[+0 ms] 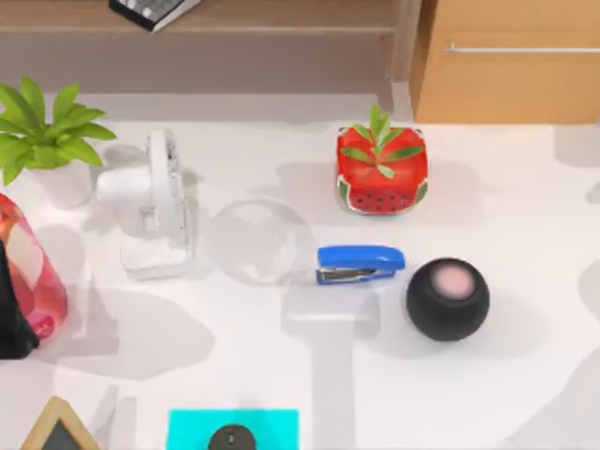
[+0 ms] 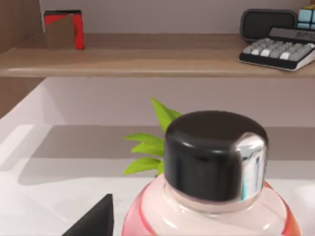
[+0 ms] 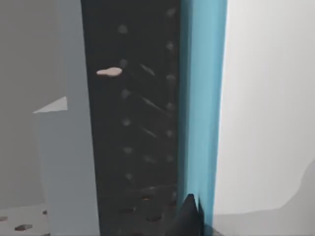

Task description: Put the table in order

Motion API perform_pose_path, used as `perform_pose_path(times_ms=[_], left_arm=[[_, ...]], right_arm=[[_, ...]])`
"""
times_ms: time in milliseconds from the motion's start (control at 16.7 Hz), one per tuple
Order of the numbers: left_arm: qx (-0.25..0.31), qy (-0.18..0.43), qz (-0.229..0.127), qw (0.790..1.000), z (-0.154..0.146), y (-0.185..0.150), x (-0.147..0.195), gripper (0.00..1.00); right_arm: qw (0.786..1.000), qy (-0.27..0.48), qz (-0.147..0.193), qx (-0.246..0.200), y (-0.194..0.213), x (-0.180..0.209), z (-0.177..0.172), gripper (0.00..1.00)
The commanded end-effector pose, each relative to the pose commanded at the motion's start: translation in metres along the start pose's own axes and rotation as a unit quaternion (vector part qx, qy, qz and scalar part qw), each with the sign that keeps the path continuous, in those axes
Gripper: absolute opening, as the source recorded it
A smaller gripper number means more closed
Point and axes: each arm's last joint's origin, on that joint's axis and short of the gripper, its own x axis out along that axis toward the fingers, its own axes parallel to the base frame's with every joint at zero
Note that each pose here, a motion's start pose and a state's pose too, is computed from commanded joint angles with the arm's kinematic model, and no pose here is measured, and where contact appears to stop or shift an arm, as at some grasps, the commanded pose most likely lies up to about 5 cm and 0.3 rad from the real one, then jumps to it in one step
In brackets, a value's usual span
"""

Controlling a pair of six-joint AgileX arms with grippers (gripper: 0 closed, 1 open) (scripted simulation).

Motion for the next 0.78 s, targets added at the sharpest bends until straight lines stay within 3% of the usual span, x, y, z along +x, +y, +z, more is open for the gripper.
perform_pose_path(times_ms=[180, 780], left_arm=[[0.000, 0.000, 0.000, 1.000, 0.0000, 0.0000, 0.0000, 1.00], [0.000, 0.000, 0.000, 1.000, 0.0000, 0.0000, 0.0000, 1.00]], right_arm=[[1.000, 0.000, 0.000, 0.000, 0.0000, 0.0000, 0.0000, 0.00], [1.000, 0.000, 0.000, 0.000, 0.0000, 0.0000, 0.0000, 0.75]])
